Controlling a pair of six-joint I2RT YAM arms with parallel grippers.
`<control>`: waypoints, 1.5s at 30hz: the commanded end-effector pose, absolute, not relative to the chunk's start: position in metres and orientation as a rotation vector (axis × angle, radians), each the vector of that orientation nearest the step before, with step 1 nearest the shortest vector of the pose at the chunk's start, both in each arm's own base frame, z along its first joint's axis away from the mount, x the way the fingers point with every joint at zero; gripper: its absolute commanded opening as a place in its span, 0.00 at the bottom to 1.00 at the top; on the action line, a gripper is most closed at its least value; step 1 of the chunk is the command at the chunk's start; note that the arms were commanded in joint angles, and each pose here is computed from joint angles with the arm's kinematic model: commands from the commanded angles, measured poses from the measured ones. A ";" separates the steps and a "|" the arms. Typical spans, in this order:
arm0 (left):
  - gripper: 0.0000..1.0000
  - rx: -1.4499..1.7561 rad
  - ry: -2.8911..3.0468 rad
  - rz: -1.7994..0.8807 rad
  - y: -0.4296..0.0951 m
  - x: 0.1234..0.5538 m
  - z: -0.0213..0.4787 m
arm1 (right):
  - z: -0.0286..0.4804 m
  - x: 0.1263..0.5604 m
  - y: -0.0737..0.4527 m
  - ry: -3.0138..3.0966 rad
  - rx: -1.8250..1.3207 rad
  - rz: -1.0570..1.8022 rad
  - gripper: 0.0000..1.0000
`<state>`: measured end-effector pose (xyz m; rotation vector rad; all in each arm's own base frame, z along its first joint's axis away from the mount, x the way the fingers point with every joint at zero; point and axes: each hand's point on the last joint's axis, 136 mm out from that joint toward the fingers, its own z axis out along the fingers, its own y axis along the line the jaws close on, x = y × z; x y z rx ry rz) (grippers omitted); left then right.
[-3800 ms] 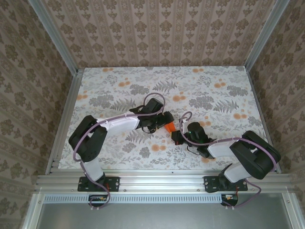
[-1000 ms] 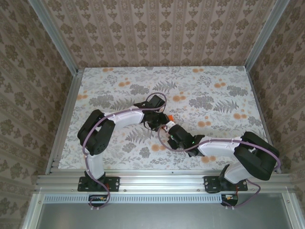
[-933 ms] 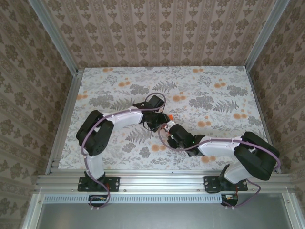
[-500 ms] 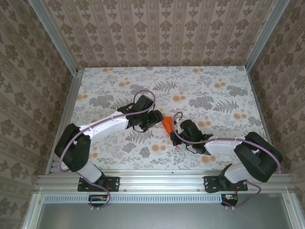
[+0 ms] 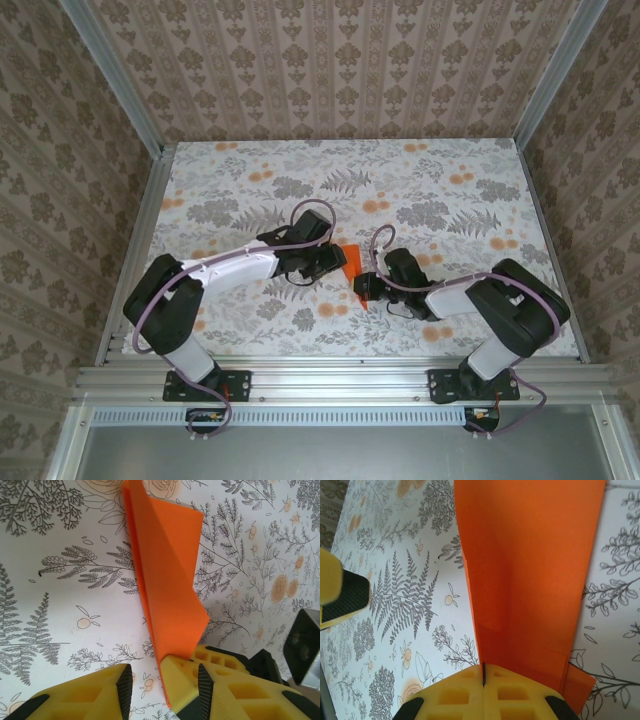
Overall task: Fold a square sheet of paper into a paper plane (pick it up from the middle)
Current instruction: Fold the wing for the fifth time at the center of the table.
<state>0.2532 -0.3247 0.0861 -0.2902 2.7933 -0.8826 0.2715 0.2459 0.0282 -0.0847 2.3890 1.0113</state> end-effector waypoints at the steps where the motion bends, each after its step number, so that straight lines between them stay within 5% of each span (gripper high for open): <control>1: 0.42 -0.252 2.770 -0.923 -0.333 0.256 0.091 | 0.024 0.272 0.245 2.386 0.015 1.100 0.00; 28: 0.20 -0.175 2.765 -1.053 -0.379 0.293 0.066 | 0.025 0.280 0.231 2.411 0.295 1.319 0.03; 45: 0.20 -0.178 2.780 -1.062 -0.386 0.300 0.055 | 0.032 0.265 0.204 2.545 0.138 0.987 0.41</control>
